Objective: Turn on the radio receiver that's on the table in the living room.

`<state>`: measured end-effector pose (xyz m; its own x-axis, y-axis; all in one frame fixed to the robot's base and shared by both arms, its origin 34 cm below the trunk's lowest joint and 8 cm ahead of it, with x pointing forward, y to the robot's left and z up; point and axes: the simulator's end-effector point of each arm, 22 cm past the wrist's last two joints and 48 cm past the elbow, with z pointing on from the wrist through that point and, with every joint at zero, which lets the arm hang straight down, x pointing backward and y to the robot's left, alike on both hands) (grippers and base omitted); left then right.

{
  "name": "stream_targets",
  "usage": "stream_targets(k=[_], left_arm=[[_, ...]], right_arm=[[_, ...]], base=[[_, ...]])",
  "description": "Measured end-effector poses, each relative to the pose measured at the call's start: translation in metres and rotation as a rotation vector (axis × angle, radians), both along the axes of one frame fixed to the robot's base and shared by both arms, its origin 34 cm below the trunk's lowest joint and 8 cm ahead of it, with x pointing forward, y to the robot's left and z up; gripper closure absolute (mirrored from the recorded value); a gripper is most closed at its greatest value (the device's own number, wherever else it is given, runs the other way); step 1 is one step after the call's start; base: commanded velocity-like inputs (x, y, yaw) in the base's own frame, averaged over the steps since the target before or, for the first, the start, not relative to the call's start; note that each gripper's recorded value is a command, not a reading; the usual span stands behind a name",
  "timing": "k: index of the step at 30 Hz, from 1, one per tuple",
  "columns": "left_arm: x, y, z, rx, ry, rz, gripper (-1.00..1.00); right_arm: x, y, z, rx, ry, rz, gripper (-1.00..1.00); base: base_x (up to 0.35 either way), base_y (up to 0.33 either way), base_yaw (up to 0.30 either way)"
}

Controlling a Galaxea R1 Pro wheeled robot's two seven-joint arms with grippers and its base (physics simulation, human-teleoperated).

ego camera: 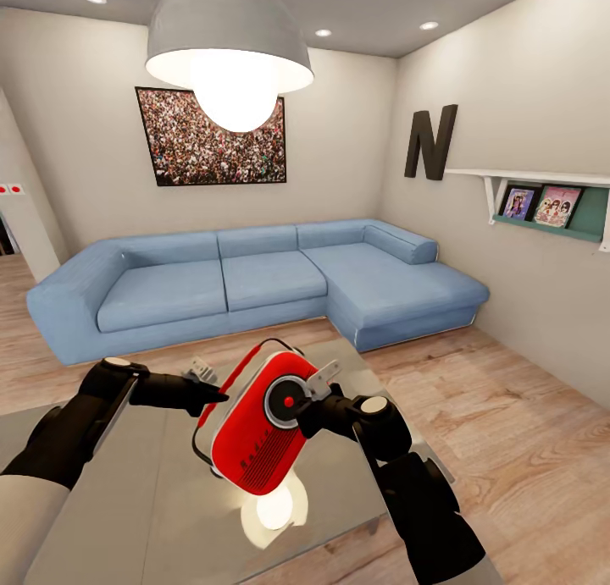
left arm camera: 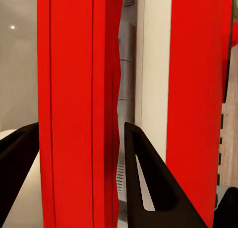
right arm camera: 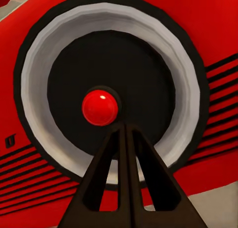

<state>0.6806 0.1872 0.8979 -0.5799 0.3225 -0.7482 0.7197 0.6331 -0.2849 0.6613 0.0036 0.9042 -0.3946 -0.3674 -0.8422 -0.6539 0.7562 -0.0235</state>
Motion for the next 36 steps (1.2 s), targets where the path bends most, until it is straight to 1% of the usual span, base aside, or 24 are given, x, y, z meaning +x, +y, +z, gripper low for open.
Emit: stream_targets(k=[18, 19, 20, 23, 26, 36], left_arm=[[-0.002, 0.0, -0.003, 0.0, 0.007, -0.001, 1.0], [-0.005, -0.003, -0.003, -0.005, 0.015, -0.012, 1.0], [-0.012, -0.01, -0.006, -0.012, 0.033, -0.044, 1.0], [-0.016, -0.013, -0.01, 0.009, 0.03, -0.072, 1.0], [-0.018, -0.014, -0.012, 0.018, 0.029, -0.082, 1.0], [-0.017, -0.015, -0.012, 0.019, 0.027, -0.081, 1.0]], right_arm=[[0.0, 0.001, 0.0, 0.003, 0.0, 0.003, 1.0], [-0.001, 0.001, 0.0, 0.003, 0.001, 0.005, 1.0], [-0.001, 0.001, 0.0, 0.004, 0.0, 0.006, 1.0], [-0.001, 0.004, 0.003, 0.011, -0.01, 0.014, 1.0], [0.0, 0.005, 0.004, 0.014, -0.018, 0.018, 1.0], [0.0, 0.004, 0.005, 0.011, -0.024, 0.018, 1.0]], base=[[0.0, 0.0, 0.0], [0.0, 0.0, 0.0], [0.0, 0.0, 0.0], [0.0, 0.0, 0.0], [0.0, 0.0, 0.0], [0.0, 0.0, 0.0]])
